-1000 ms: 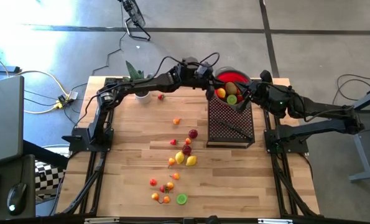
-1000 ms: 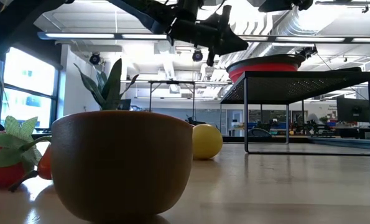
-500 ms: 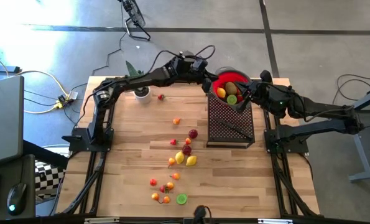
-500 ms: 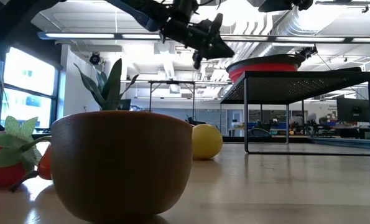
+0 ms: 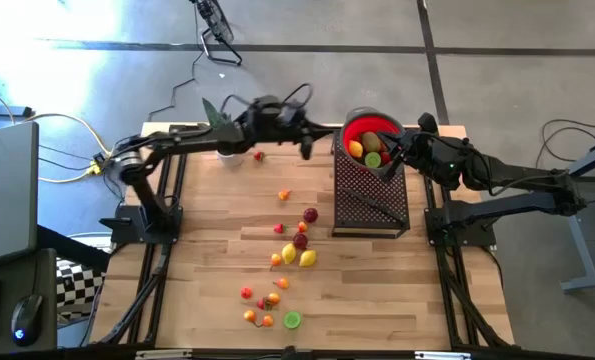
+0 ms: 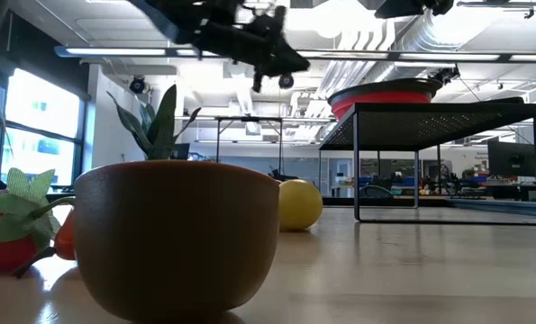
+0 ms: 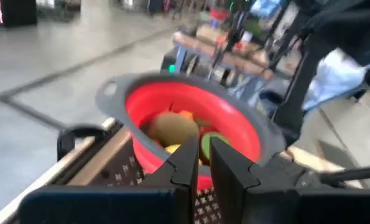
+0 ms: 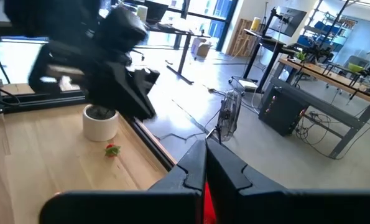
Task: Pick & Place Fruit
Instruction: Put the lemon into the strainer bowl on the shelf
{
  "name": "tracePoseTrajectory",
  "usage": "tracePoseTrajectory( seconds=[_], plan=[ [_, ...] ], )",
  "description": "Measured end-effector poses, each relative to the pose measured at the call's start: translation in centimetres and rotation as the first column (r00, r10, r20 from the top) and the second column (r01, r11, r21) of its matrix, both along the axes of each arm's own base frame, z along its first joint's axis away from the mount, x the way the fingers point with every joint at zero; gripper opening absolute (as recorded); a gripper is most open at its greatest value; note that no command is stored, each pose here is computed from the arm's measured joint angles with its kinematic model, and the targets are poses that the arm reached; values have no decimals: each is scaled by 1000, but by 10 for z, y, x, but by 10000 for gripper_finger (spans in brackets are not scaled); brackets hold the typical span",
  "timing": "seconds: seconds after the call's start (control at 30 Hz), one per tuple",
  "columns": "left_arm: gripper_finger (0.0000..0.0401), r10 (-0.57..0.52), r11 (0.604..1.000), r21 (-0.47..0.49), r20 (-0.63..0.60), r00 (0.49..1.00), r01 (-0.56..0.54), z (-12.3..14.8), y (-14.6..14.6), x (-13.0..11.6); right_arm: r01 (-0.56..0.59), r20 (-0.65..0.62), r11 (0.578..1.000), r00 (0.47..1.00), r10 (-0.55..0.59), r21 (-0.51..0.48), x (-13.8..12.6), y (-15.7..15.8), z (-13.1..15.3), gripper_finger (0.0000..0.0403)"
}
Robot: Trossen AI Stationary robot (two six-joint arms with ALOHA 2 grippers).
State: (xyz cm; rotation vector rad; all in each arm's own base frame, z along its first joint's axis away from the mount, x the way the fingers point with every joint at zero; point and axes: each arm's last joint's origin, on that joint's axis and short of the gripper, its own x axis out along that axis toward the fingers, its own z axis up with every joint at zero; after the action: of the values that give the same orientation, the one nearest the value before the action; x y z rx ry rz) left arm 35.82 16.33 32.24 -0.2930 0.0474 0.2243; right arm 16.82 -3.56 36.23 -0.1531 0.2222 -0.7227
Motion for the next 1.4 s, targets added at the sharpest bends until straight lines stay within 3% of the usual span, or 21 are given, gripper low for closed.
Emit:
tracePoseTrajectory(
  seconds=[0.27, 0.53, 0.8, 1.07, 1.4],
  plan=[
    [37, -5, 997, 79, -10, 1000, 5, 3, -26, -55, -1, 1, 1000, 1000, 1, 0, 0, 0, 0, 4],
    [37, 17, 996, 86, -29, 999, -14, 2, -47, -101, 2, -9, 1000, 1000, -2, 17, 6, -1, -3, 4],
    [37, 65, 994, 87, -23, 998, -63, -16, -77, -138, -3, -63, 1000, 998, 4, 24, 18, -2, -12, 4],
    [37, 27, 995, 99, -11, 1000, -25, -20, -113, -148, -32, -87, 999, 996, 35, 36, 25, -2, -16, 4],
    [37, 36, 994, 107, -91, 995, -26, -27, -153, -145, -149, -68, 985, 986, 155, 84, 27, 1, -17, 4]
  ],
)
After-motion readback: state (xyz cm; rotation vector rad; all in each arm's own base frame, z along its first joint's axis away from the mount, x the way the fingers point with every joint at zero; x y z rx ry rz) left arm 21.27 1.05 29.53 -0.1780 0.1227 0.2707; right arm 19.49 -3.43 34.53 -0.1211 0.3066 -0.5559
